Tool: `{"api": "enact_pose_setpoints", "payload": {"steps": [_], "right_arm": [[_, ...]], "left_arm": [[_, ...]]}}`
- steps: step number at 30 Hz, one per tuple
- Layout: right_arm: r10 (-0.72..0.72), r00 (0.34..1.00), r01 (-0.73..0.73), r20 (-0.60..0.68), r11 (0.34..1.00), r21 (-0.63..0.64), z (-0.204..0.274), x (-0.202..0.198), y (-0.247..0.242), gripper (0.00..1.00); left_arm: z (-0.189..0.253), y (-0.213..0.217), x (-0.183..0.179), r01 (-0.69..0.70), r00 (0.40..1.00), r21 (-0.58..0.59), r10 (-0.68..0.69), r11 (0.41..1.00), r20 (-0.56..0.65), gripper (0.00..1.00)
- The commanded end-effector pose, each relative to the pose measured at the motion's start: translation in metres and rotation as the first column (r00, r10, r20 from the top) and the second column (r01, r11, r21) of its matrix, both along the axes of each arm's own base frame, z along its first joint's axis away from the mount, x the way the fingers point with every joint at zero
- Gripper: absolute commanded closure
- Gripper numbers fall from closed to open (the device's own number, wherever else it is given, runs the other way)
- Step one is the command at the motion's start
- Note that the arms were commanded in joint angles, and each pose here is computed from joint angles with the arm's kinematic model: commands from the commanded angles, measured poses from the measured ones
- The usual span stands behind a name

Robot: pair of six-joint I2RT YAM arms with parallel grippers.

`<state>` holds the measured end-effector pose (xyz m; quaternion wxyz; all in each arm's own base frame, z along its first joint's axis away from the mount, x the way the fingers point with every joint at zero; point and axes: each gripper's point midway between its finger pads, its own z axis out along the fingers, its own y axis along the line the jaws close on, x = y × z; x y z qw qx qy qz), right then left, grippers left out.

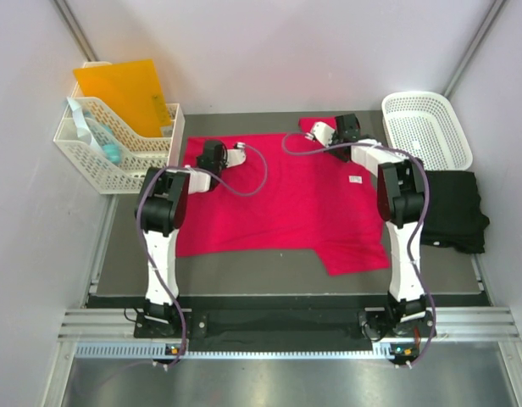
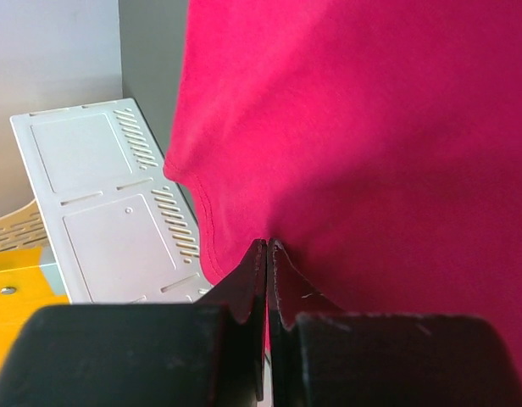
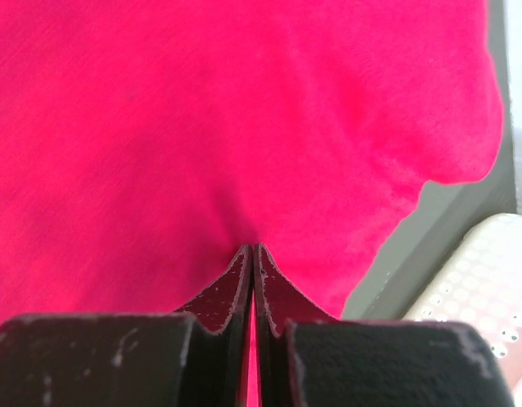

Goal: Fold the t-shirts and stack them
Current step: Flatten the tshirt out

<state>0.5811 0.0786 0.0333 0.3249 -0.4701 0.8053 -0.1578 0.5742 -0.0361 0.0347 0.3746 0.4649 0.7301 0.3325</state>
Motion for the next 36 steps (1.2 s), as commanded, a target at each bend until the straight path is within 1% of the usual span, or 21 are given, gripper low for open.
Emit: {"api": "enact_pose_setpoints", "payload": {"steps": [1, 2, 3, 4, 6, 7, 11, 12, 16, 18, 20, 23, 25, 26, 27, 29, 30, 32, 33, 36], "right_arm": [[0.091, 0.982, -0.094, -0.164, 0.996, -0.008, 0.003, -0.048, -0.006, 1.00], [0.108, 0.975, -0.113, -0.194, 0.994, -0.011, 0.003, -0.057, -0.007, 1.00], [0.114, 0.966, -0.122, -0.234, 0.992, -0.021, 0.000, -0.067, -0.010, 1.00], [0.130, 0.964, -0.142, -0.233, 0.989, -0.034, 0.008, -0.071, -0.014, 1.00], [0.164, 0.953, -0.172, -0.255, 0.985, -0.010, 0.014, -0.083, -0.013, 1.00], [0.174, 0.950, -0.184, -0.260, 0.983, -0.015, 0.015, -0.085, -0.016, 1.00], [0.187, 0.940, -0.197, -0.285, 0.980, -0.007, 0.021, -0.093, -0.024, 1.00], [0.194, 0.932, -0.204, -0.306, 0.979, -0.001, 0.022, -0.099, -0.025, 1.00], [0.194, 0.930, -0.206, -0.312, 0.978, -0.006, 0.022, -0.099, -0.029, 1.00], [0.181, 0.937, -0.192, -0.300, 0.981, -0.008, 0.020, -0.093, -0.029, 1.00], [0.156, 0.950, -0.162, -0.271, 0.987, -0.001, 0.026, -0.083, -0.028, 0.96], [0.131, 0.963, -0.134, -0.235, 0.991, 0.004, 0.028, -0.070, -0.022, 0.95], [0.109, 0.979, -0.109, -0.172, 0.994, 0.007, 0.032, -0.053, -0.017, 0.96], [0.108, 0.985, -0.107, -0.138, 0.994, 0.016, 0.034, -0.044, -0.014, 0.96], [0.093, 0.989, -0.090, -0.116, 0.995, 0.030, 0.034, -0.038, -0.011, 0.96], [0.083, 0.995, -0.081, -0.060, 0.996, 0.034, 0.039, -0.023, -0.007, 0.96], [0.084, 0.995, -0.083, -0.059, 0.996, 0.028, 0.033, -0.020, -0.005, 0.96], [0.063, 0.998, -0.062, -0.018, 0.998, 0.002, 0.037, -0.007, -0.004, 0.96], [0.064, 0.998, -0.064, -0.028, 0.998, -0.002, 0.032, -0.006, -0.003, 0.96], [0.057, 0.998, -0.057, 0.013, 0.998, 0.020, 0.045, 0.002, 0.001, 0.94]], "left_arm": [[0.033, -0.002, -0.012, 0.045, 0.999, -0.032, -0.045, 0.998, -0.001, 1.00], [0.026, -0.002, -0.022, 0.056, 0.997, -0.032, -0.058, 0.998, -0.058, 1.00], [0.024, -0.002, -0.027, 0.063, 0.994, -0.036, -0.066, 0.997, -0.082, 1.00], [0.033, -0.006, -0.031, 0.084, 0.993, -0.052, -0.088, 0.995, -0.081, 1.00], [0.029, -0.002, -0.046, 0.091, 0.986, -0.053, -0.097, 0.994, -0.134, 1.00], [0.038, -0.001, -0.050, 0.095, 0.986, -0.058, -0.102, 0.994, -0.131, 1.00], [0.027, 0.002, -0.080, 0.133, 0.959, -0.062, -0.144, 0.989, -0.242, 1.00], [0.016, 0.004, -0.095, 0.147, 0.940, -0.056, -0.157, 0.988, -0.304, 1.00], [0.015, 0.005, -0.112, 0.160, 0.923, -0.069, -0.174, 0.985, -0.343, 1.00], [0.017, 0.008, -0.112, 0.130, 0.930, -0.070, -0.147, 0.989, -0.336, 1.00], [0.019, 0.009, -0.105, 0.084, 0.947, -0.087, -0.107, 0.993, -0.302, 1.00], [0.028, 0.016, -0.088, 0.027, 0.971, -0.068, -0.042, 0.997, -0.236, 1.00], [0.031, 0.021, -0.079, -0.007, 0.981, -0.042, -0.001, 0.999, -0.195, 1.00], [0.040, 0.022, -0.066, -0.015, 0.991, -0.040, 0.009, 0.999, -0.131, 1.00], [0.037, 0.023, -0.062, -0.024, 0.992, -0.026, 0.020, 0.999, -0.121, 1.00], [0.048, 0.026, -0.047, -0.056, 0.997, -0.005, 0.055, 0.998, -0.055, 1.00], [0.042, 0.026, -0.043, -0.063, 0.996, 0.003, 0.063, 0.998, -0.057, 1.00], [0.052, 0.025, -0.029, -0.089, 0.996, 0.015, 0.089, 0.996, -0.006, 1.00], [0.045, 0.024, -0.025, -0.093, 0.996, 0.023, 0.093, 0.995, -0.015, 1.00], [0.054, 0.016, -0.012, -0.097, 0.995, 0.017, 0.096, 0.995, 0.030, 1.00]]}}
